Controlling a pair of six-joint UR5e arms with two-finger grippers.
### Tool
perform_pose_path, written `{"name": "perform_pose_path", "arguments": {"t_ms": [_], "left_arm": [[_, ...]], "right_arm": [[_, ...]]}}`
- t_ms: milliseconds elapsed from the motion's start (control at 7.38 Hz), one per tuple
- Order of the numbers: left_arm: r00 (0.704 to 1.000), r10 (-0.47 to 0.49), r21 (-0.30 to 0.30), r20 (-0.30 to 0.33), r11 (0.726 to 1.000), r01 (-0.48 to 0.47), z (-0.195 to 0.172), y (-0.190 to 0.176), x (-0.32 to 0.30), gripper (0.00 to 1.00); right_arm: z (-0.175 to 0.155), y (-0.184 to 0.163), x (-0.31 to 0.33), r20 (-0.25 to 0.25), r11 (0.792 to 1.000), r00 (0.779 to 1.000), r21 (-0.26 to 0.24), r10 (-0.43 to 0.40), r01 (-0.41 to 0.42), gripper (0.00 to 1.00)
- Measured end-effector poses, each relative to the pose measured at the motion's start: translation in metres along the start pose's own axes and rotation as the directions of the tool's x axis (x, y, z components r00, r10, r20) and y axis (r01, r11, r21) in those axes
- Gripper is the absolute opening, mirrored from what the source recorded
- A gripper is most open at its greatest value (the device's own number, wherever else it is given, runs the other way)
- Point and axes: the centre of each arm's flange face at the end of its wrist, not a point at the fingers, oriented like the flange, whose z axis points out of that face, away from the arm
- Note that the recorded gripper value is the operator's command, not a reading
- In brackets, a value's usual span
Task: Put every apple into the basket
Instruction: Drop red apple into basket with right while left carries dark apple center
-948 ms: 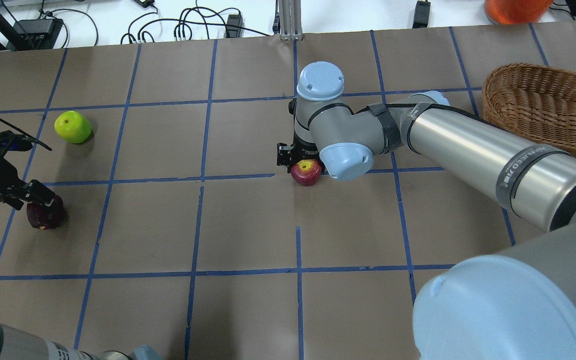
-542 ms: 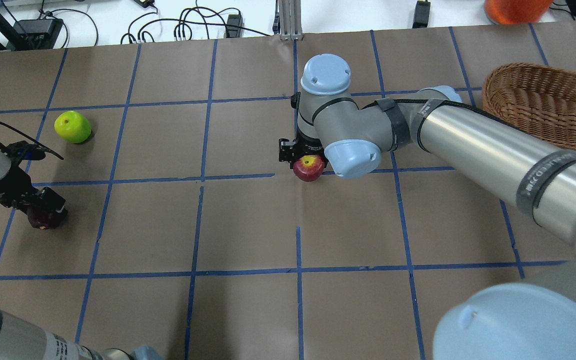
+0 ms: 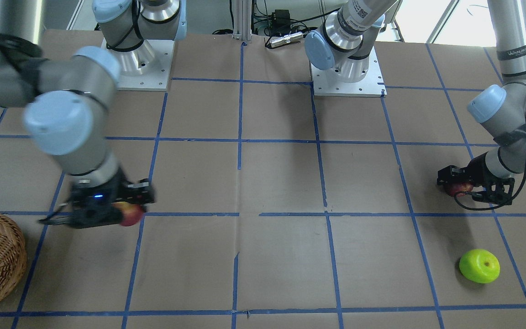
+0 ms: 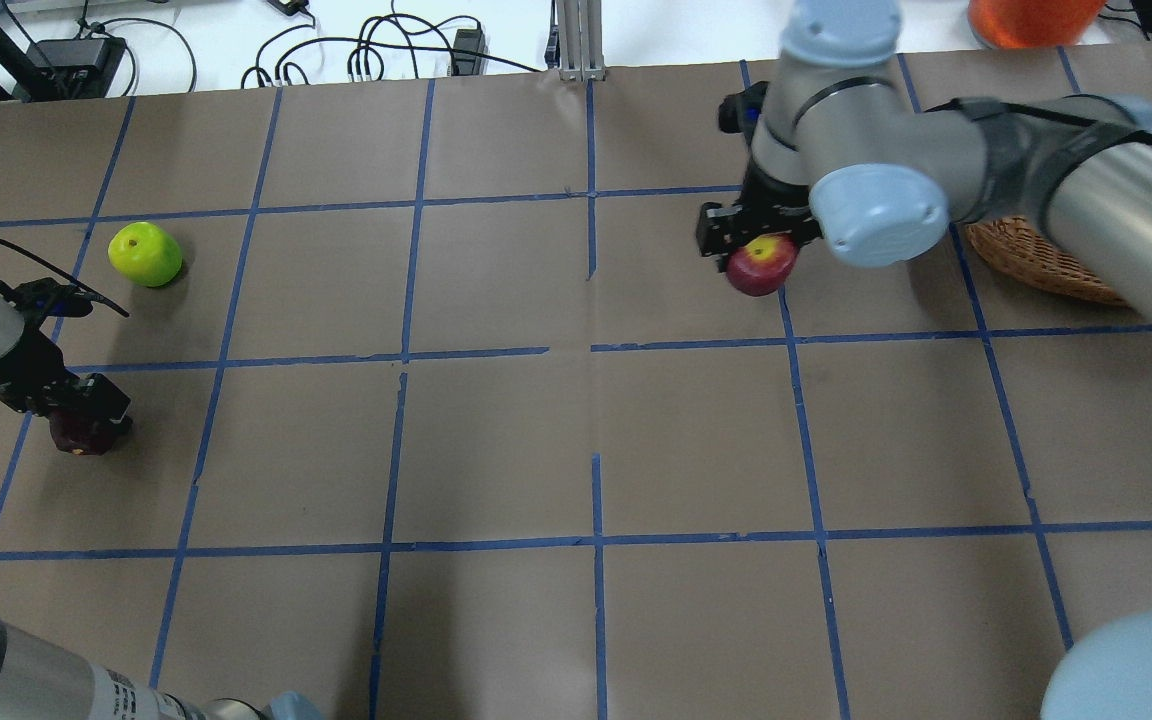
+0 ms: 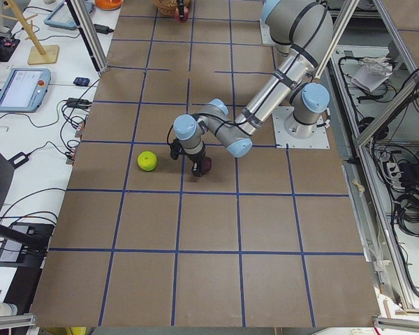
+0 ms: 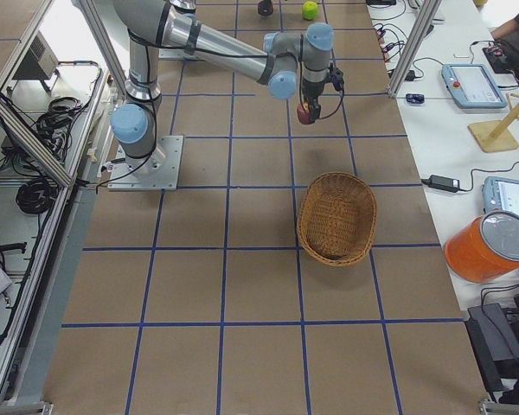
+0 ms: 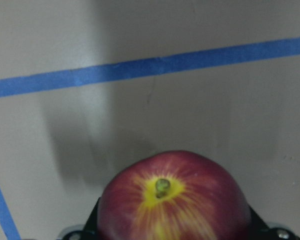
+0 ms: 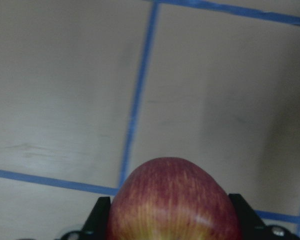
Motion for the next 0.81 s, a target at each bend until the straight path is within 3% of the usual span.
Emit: {"name": "perform_pose_path", "arguments": {"t_ms": [271,406,542,677,813], "left_arm": [[1.000,-0.012,0.012,0.002,1.000,0.012,-0.039,-0.031,0.057,0.21],[0.998,-0.067,0.022,-0.019,0.997,0.067,-0.061,-0.055,0.106,0.21],[0.987,-0.149,0.030,-0.055,0.988,0.151,-0.074,-0.076,0.162,0.21],[0.965,-0.247,0.029,-0.083,0.968,0.250,-0.077,-0.095,0.224,0.25],[0.934,-0.339,0.037,-0.113,0.938,0.345,-0.075,-0.108,0.284,0.25]], "right_arm": [[0.003,-0.005,0.178,-0.091,0.995,0.991,0.000,-0.095,0.095,0.04],[0.016,-0.012,0.240,-0.112,0.993,0.987,-0.014,-0.117,0.116,0.17],[0.035,-0.015,0.285,-0.116,0.993,0.987,-0.028,-0.116,0.113,0.64],[0.053,-0.013,0.312,-0.110,0.994,0.988,-0.039,-0.106,0.102,0.96],[0.065,-0.011,0.324,-0.100,0.995,0.990,-0.045,-0.098,0.094,1.00]]}}
